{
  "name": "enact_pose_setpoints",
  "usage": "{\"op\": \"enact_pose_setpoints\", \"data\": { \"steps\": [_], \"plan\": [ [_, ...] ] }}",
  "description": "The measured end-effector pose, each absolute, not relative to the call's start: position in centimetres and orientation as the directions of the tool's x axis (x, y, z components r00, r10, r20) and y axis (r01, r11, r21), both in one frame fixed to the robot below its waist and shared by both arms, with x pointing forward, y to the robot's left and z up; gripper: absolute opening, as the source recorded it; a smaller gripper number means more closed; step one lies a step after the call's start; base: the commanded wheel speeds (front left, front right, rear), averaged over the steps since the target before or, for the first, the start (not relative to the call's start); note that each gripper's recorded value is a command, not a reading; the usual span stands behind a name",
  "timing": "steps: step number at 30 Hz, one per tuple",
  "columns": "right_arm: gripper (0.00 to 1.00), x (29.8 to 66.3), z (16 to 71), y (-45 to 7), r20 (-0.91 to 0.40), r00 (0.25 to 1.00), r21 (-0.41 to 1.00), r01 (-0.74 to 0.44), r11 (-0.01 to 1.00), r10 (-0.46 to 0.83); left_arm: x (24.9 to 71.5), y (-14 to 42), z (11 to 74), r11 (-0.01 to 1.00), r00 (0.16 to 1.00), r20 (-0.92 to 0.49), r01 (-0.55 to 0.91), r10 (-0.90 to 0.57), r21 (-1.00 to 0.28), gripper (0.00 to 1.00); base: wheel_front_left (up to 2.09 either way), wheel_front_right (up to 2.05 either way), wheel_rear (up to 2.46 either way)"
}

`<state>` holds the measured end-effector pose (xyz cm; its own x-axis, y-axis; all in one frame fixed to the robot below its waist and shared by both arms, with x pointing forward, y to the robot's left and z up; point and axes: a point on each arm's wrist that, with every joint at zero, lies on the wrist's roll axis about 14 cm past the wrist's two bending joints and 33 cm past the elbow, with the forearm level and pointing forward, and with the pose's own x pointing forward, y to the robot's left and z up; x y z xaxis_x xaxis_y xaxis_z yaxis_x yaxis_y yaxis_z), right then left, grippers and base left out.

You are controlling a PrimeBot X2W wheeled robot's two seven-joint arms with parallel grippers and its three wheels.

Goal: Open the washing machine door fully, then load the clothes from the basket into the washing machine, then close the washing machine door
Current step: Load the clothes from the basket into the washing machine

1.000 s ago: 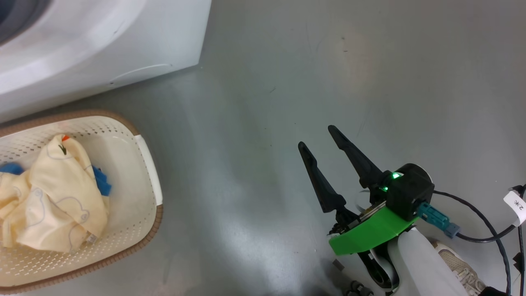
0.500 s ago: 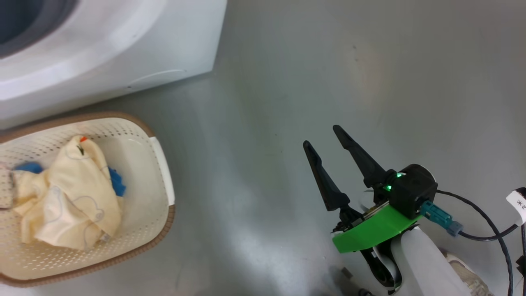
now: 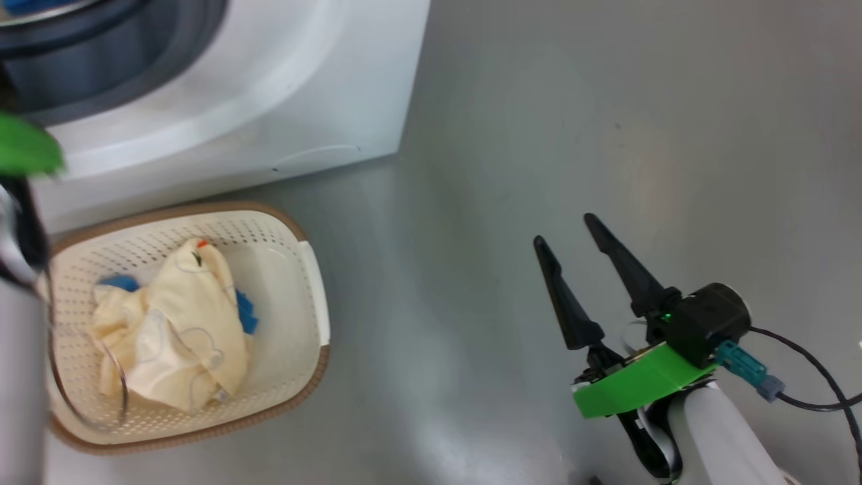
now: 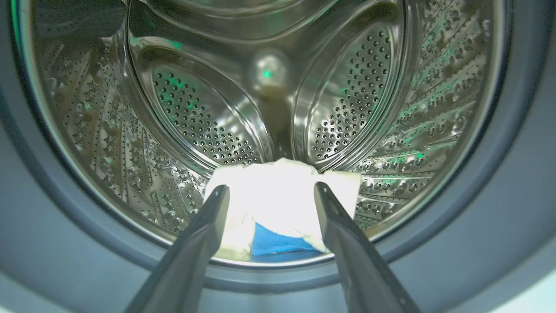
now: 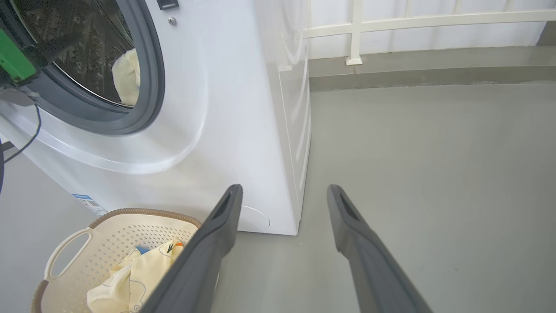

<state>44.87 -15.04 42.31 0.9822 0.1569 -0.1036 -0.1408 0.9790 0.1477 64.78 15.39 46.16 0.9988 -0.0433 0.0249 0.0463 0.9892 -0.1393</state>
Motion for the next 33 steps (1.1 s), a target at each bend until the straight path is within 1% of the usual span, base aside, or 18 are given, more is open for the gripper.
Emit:
{"op": "enact_pose_setpoints", "data": {
  "steps": [7,12,17,19,20,28,33],
  "plan": [
    [1.00,44.4,44.3,-15.1,-0.060,0.987,0.142,-0.140,0.980,0.150,56.8,14.9,46.9,0.991,0.997,0.071,0.045,-0.036,-0.123,1.00,0.00,0.00,0.00],
    [1.00,43.5,45.5,-15.0,-0.043,0.988,0.140,-0.144,0.980,0.151,51.3,15.1,47.0,0.995,0.998,0.051,0.030,-0.025,-0.098,1.00,0.00,0.00,0.00],
    [1.00,42.2,46.8,-15.1,-0.031,0.989,0.121,-0.143,0.982,0.148,46.5,14.6,47.2,0.996,0.999,0.008,0.045,-0.044,-0.083,1.00,0.00,0.00,0.00],
    [1.00,41.6,47.2,-15.1,-0.026,0.989,0.117,-0.143,0.983,0.147,45.0,14.5,47.5,0.995,0.999,0.000,0.047,-0.047,-0.085,1.00,0.00,0.00,0.00],
    [1.00,40.9,47.6,-15.2,-0.024,0.989,0.114,-0.140,0.984,0.143,43.5,14.5,47.7,0.996,0.999,-0.012,0.047,-0.048,-0.082,1.00,0.00,0.00,0.00],
    [1.00,38.2,49.3,-15.6,-0.012,0.991,0.093,-0.130,0.987,0.131,37.9,15.3,48.0,0.997,0.999,-0.046,0.026,-0.029,-0.066,1.00,0.00,0.00,0.00],
    [1.00,36.7,50.4,-15.4,0.002,0.991,0.085,-0.136,0.987,0.137,35.4,15.8,48.7,0.998,0.999,-0.034,0.003,-0.006,-0.065,1.00,0.00,0.00,0.00]
  ]
}}
